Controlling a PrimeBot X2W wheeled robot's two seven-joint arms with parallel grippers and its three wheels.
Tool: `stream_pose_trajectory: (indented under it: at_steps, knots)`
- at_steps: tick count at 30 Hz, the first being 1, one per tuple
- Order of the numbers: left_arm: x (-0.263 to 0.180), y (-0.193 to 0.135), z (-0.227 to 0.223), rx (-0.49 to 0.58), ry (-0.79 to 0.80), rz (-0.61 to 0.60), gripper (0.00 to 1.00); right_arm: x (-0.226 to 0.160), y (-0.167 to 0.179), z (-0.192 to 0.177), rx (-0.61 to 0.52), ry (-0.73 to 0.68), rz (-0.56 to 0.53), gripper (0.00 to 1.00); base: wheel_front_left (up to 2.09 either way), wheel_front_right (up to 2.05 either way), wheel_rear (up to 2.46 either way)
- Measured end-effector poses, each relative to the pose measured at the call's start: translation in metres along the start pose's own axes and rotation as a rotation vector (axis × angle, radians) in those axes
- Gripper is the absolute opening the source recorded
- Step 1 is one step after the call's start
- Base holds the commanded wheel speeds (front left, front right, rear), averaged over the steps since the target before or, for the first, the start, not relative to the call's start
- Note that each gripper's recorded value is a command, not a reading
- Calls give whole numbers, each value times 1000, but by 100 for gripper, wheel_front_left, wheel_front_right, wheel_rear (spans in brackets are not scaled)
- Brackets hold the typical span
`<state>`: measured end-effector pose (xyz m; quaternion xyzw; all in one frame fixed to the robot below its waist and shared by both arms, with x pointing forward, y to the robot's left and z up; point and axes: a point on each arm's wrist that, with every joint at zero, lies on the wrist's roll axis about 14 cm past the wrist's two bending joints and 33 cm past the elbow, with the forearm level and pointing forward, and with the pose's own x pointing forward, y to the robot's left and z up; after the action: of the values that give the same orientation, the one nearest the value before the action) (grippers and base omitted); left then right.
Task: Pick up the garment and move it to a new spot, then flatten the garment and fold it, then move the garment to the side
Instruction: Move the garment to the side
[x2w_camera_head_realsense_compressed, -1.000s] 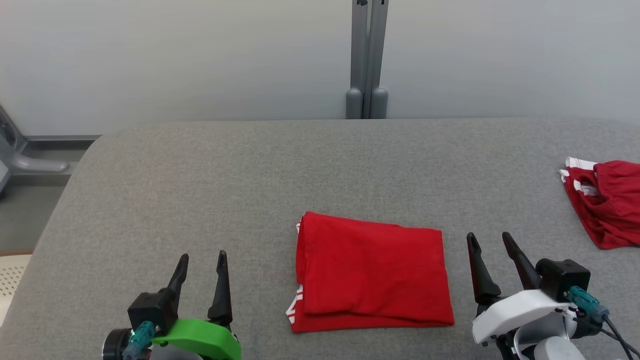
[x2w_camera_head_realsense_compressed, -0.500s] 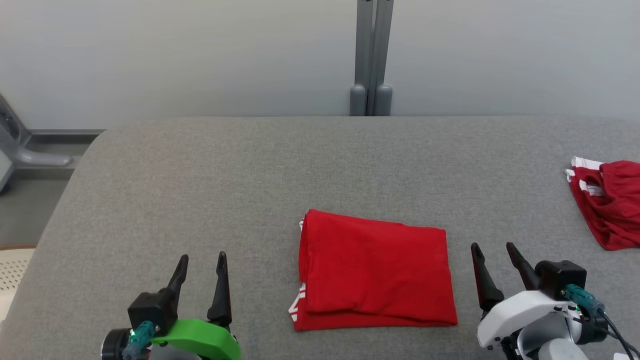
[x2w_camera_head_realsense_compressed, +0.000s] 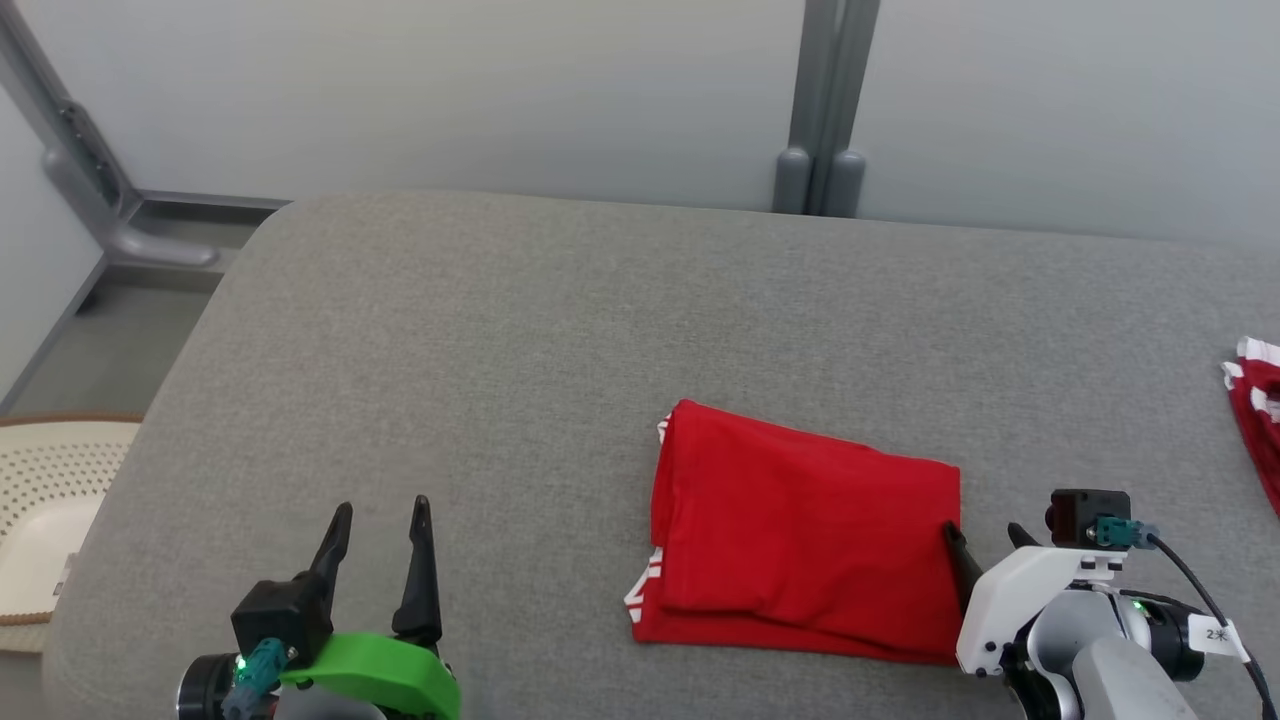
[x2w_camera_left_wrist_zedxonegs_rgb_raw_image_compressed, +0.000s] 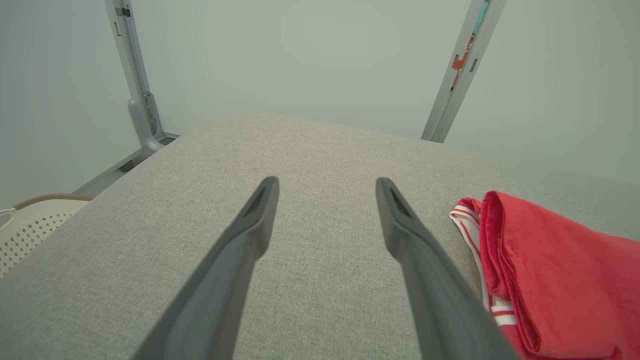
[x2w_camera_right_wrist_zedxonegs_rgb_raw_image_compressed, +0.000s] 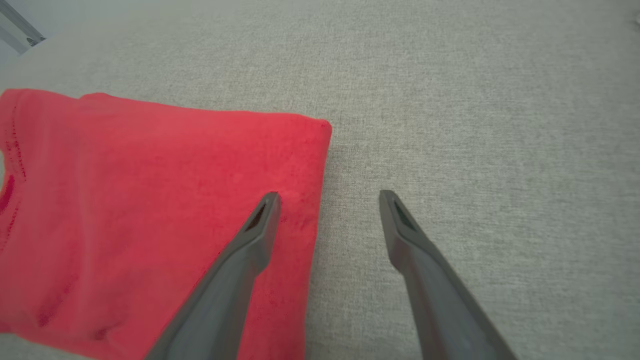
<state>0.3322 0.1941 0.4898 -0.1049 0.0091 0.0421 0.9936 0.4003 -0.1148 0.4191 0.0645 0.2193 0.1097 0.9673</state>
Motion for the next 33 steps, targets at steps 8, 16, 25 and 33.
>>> stream_pose_trajectory:
  at_steps: [8, 16, 25, 33]
  knots:
    - [-13, 27, -5, 5, 20, 82, 100, 19, 22, -39, 2, 191, 59, 100, 0, 0, 0]
    - [-11, 26, -12, 17, 47, 79, 100, 29, 27, -36, -30, 206, 76, 0, 0, 0, 0]
    - [4, -25, -29, 14, 95, -71, 100, 13, -50, 5, -60, 90, -94, 0, 0, 0, 0]
    - [34, -99, -40, 18, 119, -294, 100, -35, -143, 49, -67, -25, -325, 0, 0, 0, 0]
